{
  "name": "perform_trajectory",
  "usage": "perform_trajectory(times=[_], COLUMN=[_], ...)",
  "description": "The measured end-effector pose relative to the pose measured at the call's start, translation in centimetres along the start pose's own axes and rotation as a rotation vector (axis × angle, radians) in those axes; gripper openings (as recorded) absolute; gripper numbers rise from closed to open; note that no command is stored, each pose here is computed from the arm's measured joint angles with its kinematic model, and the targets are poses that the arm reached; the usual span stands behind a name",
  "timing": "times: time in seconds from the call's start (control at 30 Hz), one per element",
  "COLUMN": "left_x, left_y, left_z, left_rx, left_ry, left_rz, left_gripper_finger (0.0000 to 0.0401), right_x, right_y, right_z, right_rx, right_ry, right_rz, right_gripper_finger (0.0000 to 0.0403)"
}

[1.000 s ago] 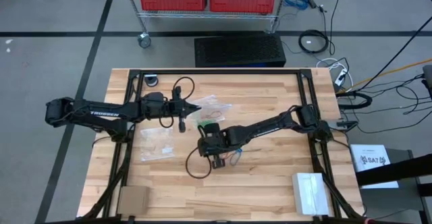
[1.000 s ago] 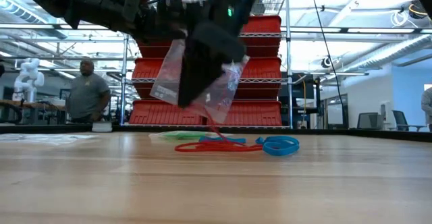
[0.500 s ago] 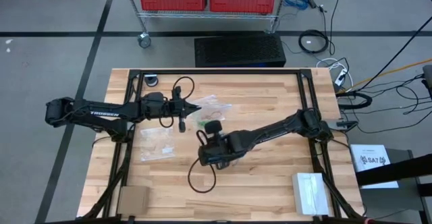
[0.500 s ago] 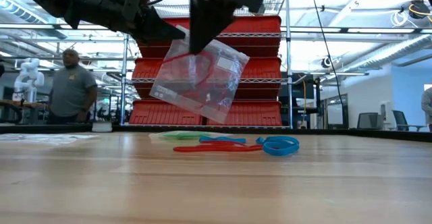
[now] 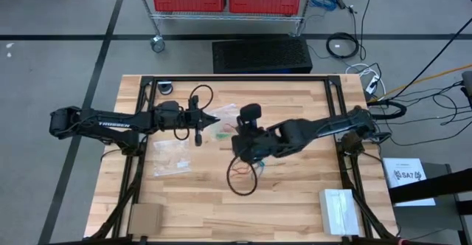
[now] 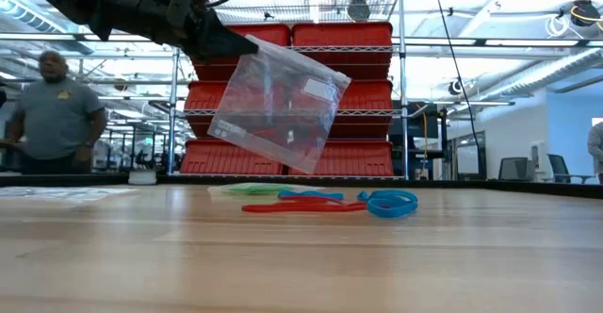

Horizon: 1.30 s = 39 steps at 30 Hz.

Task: Sort rubber bands
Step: Put the top red rubber band into the bottom right transparent zip bag

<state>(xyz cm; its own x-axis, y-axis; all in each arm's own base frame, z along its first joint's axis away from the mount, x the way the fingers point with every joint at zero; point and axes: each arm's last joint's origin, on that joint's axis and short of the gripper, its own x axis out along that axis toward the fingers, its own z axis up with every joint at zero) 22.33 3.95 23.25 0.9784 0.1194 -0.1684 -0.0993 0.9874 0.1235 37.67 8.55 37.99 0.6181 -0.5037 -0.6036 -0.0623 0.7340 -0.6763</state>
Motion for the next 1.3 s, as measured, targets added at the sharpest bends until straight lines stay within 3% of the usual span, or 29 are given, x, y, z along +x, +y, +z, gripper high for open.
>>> perform_trajectory(times=[0.37, 0.7, 1.3], left_x=[0.0, 0.0, 0.0], left_y=[-0.3, -0.3, -0.4], left_z=[0.1, 0.1, 0.1], left_rx=[0.0, 0.0, 0.0], left_ry=[-0.017, -0.018, -0.019], left_rz=[-0.118, -0.122, -0.122], left_gripper_finger=[0.0002, 0.0002, 0.0002], right_x=[1.9, 2.9, 3.1], right_y=[-1.7, -2.3, -2.6], right_z=[0.0, -0.1, -0.4], right_rx=[-0.076, -0.062, -0.045], right_ry=[-0.007, -0.027, -0.006], right_rz=[-0.037, 0.019, 0.007], right_gripper_finger=[0.0, 0.0, 0.0])
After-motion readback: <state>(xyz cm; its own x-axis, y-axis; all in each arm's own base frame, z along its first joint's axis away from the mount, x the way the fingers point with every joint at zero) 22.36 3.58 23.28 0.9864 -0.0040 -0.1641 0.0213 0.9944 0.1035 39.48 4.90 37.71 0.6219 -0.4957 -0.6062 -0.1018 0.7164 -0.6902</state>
